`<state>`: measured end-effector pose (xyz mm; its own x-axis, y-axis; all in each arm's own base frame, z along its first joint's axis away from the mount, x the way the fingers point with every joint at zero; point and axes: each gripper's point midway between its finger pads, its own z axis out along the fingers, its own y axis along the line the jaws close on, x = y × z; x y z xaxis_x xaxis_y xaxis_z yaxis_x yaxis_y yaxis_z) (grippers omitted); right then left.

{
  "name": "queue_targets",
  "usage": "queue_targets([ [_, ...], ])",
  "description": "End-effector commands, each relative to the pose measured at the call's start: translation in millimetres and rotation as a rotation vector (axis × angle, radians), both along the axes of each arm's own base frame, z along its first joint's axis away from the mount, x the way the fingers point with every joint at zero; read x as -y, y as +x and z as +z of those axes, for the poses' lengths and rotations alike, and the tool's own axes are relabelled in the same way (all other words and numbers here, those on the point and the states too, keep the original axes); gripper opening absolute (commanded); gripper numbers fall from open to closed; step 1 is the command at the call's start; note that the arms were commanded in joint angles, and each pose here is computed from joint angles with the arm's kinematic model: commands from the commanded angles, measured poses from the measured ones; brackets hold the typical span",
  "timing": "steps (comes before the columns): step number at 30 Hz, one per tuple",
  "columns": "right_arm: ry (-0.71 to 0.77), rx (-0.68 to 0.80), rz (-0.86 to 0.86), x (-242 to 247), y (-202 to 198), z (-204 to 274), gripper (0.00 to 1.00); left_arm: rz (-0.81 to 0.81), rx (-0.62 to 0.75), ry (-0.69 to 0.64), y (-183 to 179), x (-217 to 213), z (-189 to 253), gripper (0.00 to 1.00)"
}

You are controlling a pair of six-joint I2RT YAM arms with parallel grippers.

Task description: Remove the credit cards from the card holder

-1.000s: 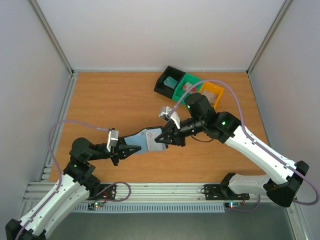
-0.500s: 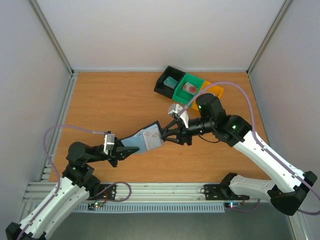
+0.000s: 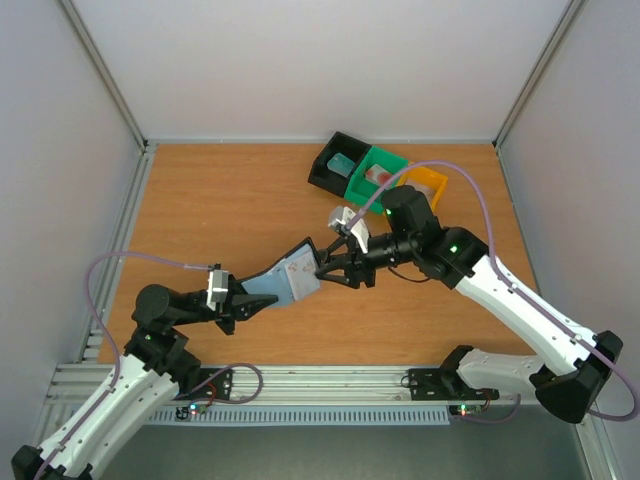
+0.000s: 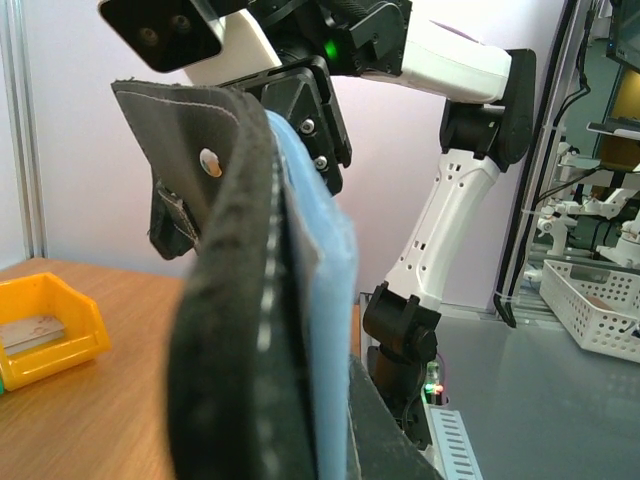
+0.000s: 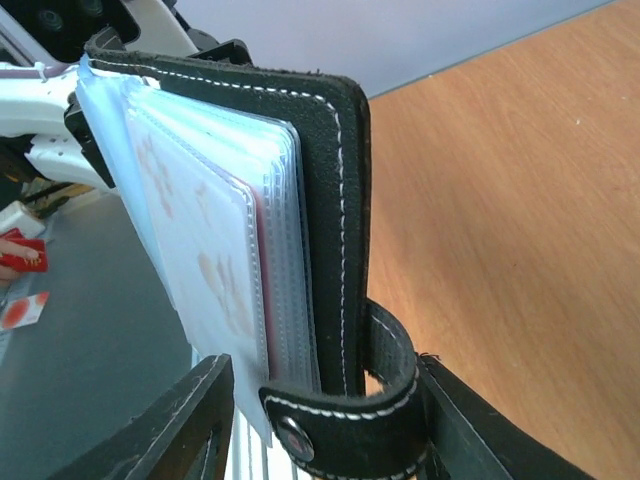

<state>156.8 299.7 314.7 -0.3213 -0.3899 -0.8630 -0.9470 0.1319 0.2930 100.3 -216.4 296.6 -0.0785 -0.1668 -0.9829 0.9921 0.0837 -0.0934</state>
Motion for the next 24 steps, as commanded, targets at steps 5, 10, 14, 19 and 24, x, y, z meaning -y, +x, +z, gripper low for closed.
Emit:
queue_targets([
  [5,0.010,0.009,-0.026,-9,10,-3,0.46,-0.015,0.101,-0.036,-9,-2,11,0.00],
  [10,-0.039,0.115,-0.085,10,17,-13,0.55,-0.017,0.110,-0.037,-10,-3,12,0.00],
  [14,-0.061,0.062,-0.083,11,17,-20,0.61,-0.018,0.108,-0.036,-10,-3,12,0.00],
  [19,-0.028,0.017,-0.055,2,16,-17,0.64,-0.016,0.104,-0.036,-9,-2,12,0.00],
  [24,-0.054,0.038,-0.130,2,33,-23,0.65,-0.012,0.105,-0.039,-9,-3,13,0.00],
])
